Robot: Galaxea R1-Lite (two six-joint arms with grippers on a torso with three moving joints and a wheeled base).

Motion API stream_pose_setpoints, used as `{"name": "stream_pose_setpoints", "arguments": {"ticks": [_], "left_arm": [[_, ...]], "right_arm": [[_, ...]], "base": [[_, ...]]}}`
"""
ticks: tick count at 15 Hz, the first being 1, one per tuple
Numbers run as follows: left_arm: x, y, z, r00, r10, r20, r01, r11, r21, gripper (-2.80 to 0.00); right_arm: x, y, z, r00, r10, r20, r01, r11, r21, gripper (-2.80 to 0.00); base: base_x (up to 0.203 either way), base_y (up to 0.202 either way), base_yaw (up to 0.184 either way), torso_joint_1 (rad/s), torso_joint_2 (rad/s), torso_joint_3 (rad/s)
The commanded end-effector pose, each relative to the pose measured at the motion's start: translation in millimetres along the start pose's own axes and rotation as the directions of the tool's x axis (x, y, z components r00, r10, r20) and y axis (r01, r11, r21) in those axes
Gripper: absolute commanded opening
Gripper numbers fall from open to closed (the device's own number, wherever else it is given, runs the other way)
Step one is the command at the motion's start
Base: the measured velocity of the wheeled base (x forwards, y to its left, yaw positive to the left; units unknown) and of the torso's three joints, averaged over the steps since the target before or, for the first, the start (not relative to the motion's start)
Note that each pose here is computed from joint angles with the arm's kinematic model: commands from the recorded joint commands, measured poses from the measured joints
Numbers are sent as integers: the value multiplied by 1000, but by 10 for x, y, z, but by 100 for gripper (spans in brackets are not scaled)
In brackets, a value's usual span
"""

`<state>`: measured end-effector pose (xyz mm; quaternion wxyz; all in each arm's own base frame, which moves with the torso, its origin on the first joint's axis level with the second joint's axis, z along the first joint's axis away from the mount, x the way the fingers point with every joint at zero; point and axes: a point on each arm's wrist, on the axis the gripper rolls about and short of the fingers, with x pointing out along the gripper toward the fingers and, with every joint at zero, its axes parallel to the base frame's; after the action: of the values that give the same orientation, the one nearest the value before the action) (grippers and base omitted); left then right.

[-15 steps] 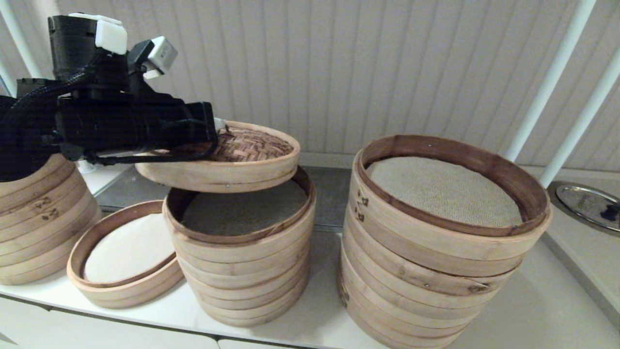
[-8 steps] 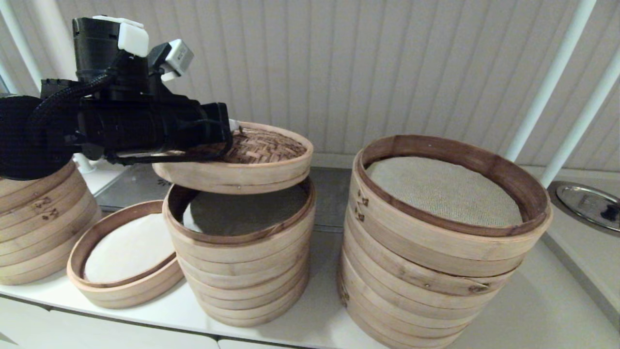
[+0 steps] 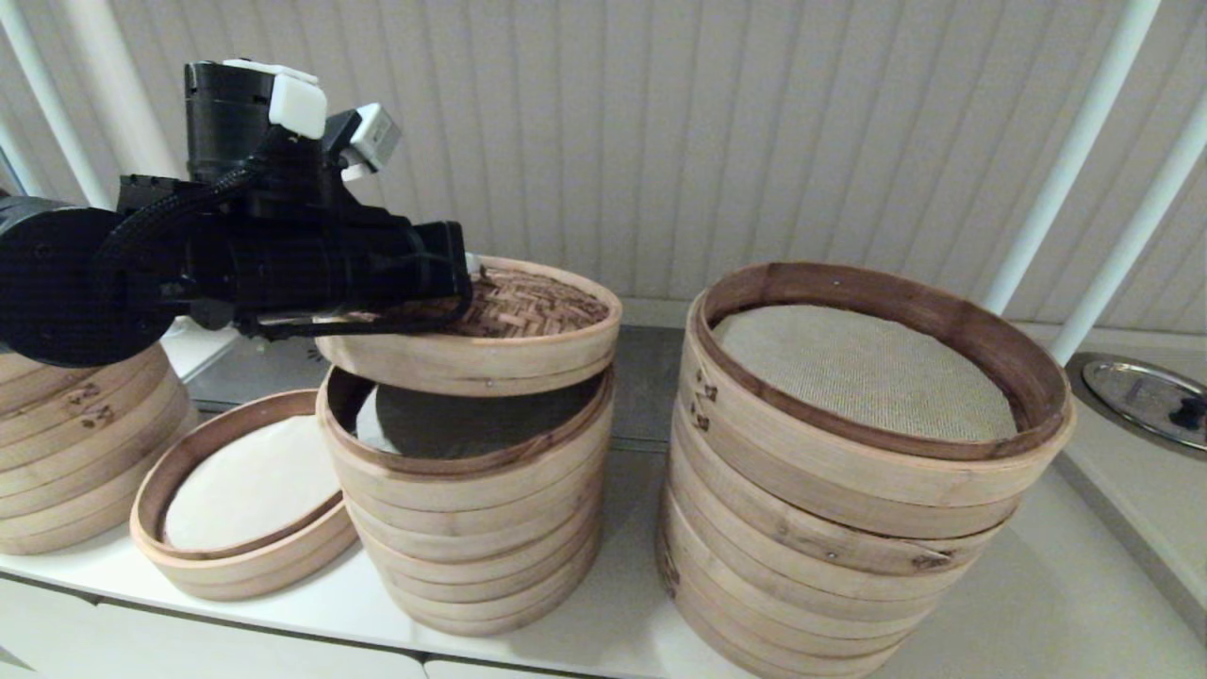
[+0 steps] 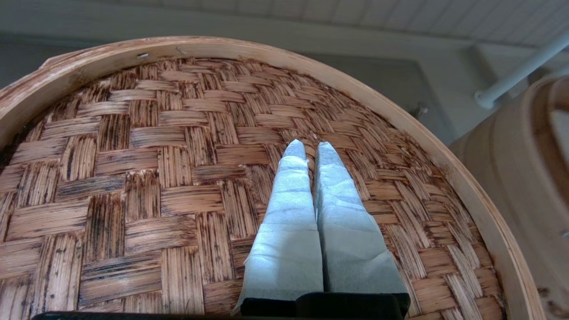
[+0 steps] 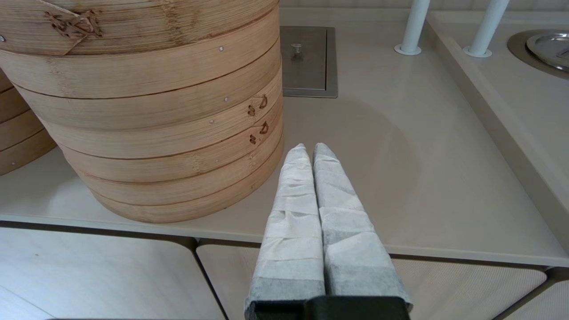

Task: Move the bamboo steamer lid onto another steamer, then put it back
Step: Put the steamer

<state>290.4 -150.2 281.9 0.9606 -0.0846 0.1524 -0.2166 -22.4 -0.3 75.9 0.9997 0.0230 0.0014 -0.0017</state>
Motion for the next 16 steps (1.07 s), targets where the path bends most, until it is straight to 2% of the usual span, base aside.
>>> {"name": "stream_pose_setpoints", "arguments": {"ticks": [1, 5, 8, 10, 16], "left_arm": [[5, -6, -45, 1000, 1, -13, -1, 1000, 0, -280], [-63, 23, -141, 1000, 9, -27, -9, 1000, -2, -280], [-109, 29, -125, 999, 42, 5, -42, 999, -2, -280], [-136, 41, -166, 999, 54, -4, -54, 999, -1, -280], [-166, 42, -189, 999, 53, -4, -53, 999, 0, -280]], "right_arm": [[3, 0, -8, 1000, 0, -3, 0, 1000, 0, -280], [3, 0, -8, 1000, 0, -3, 0, 1000, 0, -280], [3, 0, -8, 1000, 0, -3, 0, 1000, 0, -280], [3, 0, -8, 1000, 0, -3, 0, 1000, 0, -280], [2, 0, -6, 1000, 0, -2, 0, 1000, 0, -280]], "base": [[0, 0, 0, 0, 0, 0], [0, 0, 0, 0, 0, 0], [0, 0, 0, 0, 0, 0], [0, 0, 0, 0, 0, 0], [0, 0, 0, 0, 0, 0]]}}
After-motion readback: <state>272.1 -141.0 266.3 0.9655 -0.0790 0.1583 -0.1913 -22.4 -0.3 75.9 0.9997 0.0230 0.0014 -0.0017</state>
